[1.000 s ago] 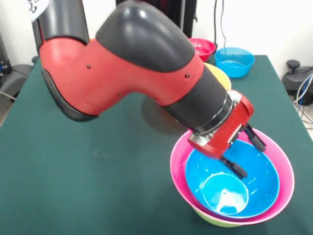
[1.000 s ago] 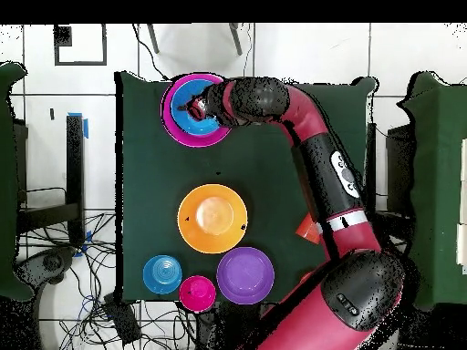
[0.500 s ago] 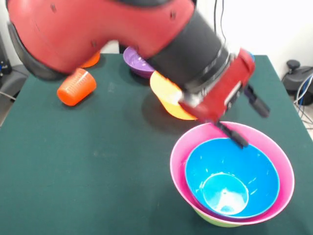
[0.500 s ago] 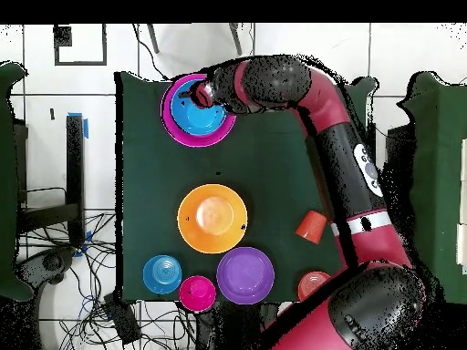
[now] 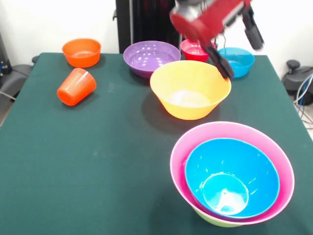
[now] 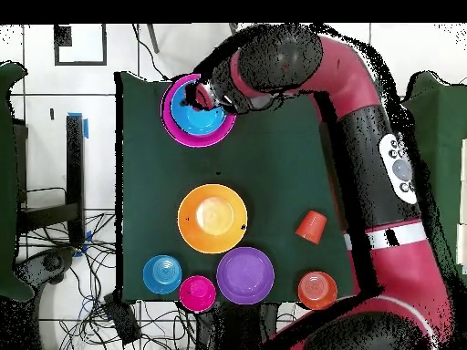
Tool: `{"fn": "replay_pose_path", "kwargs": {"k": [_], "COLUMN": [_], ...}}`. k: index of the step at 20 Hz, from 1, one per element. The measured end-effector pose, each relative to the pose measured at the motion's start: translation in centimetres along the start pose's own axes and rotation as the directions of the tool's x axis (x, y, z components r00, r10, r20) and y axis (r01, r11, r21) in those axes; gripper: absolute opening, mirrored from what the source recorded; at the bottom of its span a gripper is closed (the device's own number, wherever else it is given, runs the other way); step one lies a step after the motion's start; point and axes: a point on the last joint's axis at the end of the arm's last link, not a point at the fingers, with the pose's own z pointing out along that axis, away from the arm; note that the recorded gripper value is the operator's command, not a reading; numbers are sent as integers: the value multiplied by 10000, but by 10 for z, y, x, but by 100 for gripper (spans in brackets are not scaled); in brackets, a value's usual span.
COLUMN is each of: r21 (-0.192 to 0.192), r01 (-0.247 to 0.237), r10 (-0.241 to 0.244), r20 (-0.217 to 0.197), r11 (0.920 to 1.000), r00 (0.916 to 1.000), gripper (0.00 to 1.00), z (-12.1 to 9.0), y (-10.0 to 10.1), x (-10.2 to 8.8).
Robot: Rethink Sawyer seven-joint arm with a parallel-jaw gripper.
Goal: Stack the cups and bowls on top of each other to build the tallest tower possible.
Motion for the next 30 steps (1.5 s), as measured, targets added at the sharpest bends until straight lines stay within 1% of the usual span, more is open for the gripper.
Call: {"fn": "replay_pose_path", "kwargs": {"k": [1, 2, 4, 5, 7, 8, 9, 10, 12, 14, 15, 16, 17, 18, 20, 22, 23, 24, 25, 27, 28, 30], "r21": [162, 628, 963, 1406, 2092, 2459, 2941, 3336, 3938, 4254, 4590, 4816, 4901, 5148, 5594, 5896, 5977, 6080, 6230, 6346, 6504, 6583], "r01": [-94, -214, -171, -85, 25, 75, 128, 170, 217, 236, 256, 273, 281, 298, 264, 220, 200, 160, 87, -7, -159, -248], "r10": [99, 274, 299, 333, 437, 511, 631, 750, 981, 1128, 1286, 1395, 1435, 1551, 1789, 1934, 1974, 2034, 2129, 2226, 2389, 2484], "r20": [-288, -972, -1336, -1750, -2162, -2311, -2471, -2608, -2814, -2924, -3016, -3070, -3090, -3125, -3090, -2996, -2959, -2901, -2804, -2701, -2561, -2485], "r11": [9998, 9978, 9952, 9900, 9779, 9693, 9557, 9426, 9189, 9047, 8881, 8760, 8712, 8568, 8285, 8074, 8014, 7938, 7822, 7729, 7594, 7523], "r00": [9995, 9949, 9906, 9840, 9754, 9716, 9669, 9625, 9546, 9496, 9447, 9414, 9402, 9372, 9341, 9343, 9346, 9351, 9360, 9367, 9366, 9362], "gripper": [100, 100, 100, 100, 100, 100, 100, 100, 100, 100, 100, 100, 100, 100, 100, 100, 100, 100, 100, 100, 100, 100], "z": [-4, -13, -18, -23, -31, -34, -40, -45, -53, -58, -63, -66, -67, -70, -72, -71, -70, -68, -66, -62, -56, -52], "y": [3, 11, 14, 14, 12, 9, 5, 0, -8, -13, -19, -23, -25, -30, -41, -50, -52, -55, -59, -62, -66, -68], "x": [2, 7, 11, 16, 24, 28, 33, 38, 48, 54, 61, 66, 68, 73, 84, 91, 92, 95, 100, 103, 109, 111]}}
